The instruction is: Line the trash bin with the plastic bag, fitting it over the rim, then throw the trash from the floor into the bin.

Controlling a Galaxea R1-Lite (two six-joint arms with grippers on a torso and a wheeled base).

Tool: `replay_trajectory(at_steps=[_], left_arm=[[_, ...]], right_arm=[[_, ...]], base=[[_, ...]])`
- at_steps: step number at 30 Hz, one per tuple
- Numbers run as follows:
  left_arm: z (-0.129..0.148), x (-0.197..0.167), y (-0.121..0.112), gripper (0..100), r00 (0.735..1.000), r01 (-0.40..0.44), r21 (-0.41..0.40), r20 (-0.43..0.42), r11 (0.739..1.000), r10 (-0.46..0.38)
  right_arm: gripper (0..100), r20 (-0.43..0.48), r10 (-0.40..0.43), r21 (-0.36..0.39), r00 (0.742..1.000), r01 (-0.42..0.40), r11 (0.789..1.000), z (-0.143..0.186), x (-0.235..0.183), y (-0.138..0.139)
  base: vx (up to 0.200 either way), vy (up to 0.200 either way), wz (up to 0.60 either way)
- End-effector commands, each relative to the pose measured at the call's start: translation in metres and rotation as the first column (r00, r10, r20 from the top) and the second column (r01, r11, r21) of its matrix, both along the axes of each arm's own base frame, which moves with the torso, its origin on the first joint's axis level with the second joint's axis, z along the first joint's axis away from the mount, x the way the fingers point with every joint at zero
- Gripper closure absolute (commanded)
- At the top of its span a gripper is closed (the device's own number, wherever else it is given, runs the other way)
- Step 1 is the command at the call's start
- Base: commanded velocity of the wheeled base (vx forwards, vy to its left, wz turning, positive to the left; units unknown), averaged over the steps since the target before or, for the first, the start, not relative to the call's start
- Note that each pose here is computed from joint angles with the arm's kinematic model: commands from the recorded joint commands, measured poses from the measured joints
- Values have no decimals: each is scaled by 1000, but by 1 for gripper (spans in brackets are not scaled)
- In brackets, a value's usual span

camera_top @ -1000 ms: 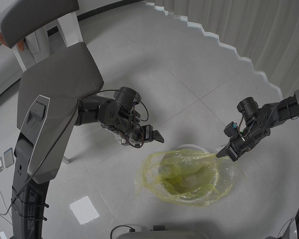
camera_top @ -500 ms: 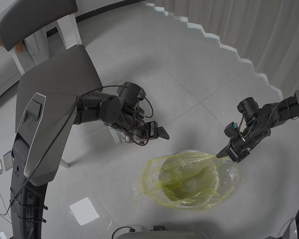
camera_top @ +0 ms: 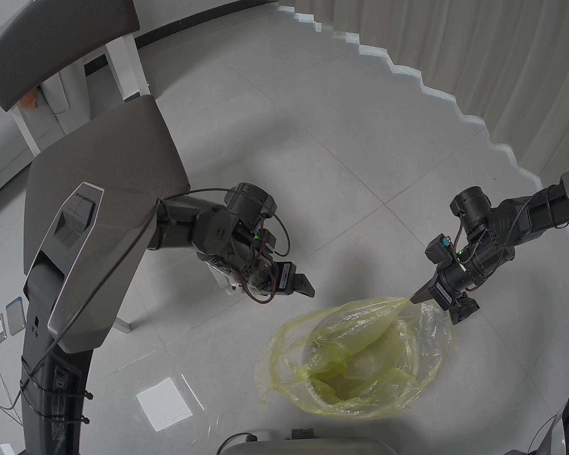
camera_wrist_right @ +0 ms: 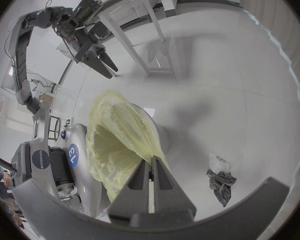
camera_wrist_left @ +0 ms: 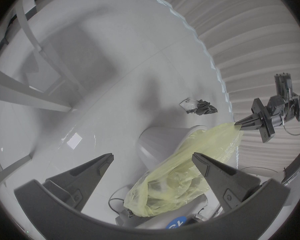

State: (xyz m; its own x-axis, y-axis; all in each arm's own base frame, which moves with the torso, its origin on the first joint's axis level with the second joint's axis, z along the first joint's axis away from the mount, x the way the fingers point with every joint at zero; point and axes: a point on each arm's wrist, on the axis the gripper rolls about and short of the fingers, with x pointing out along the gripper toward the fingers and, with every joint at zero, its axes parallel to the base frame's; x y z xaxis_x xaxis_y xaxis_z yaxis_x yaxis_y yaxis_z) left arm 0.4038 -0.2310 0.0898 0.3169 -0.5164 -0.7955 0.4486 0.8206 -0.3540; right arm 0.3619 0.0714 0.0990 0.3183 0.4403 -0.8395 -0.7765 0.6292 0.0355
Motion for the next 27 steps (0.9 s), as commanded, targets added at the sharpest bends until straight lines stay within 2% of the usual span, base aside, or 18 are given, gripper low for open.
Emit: replay_trajectory(at_steps=[1,16,24,27], left_arm=[[-36,-2,-6,0,1000,22,2,-16,1000,-22],[-47,1,-16,0,999,52,-49,3,997,-52],[-40,-8,-23,0,998,70,-58,4,996,-70],[-34,-10,-25,0,999,40,-80,-2,996,-40]], right_arm=[[100,-12,4,-2,1000,-4,1000,-3,-3,1],[100,-12,4,-2,1000,-4,1000,-3,-3,1],[100,-15,4,-2,1000,-4,1000,-4,-3,1],[100,-16,1,-3,1000,-1,1000,-4,-3,0]], base=[[0,0,0],[0,0,0],[0,0,0],[0,0,0]])
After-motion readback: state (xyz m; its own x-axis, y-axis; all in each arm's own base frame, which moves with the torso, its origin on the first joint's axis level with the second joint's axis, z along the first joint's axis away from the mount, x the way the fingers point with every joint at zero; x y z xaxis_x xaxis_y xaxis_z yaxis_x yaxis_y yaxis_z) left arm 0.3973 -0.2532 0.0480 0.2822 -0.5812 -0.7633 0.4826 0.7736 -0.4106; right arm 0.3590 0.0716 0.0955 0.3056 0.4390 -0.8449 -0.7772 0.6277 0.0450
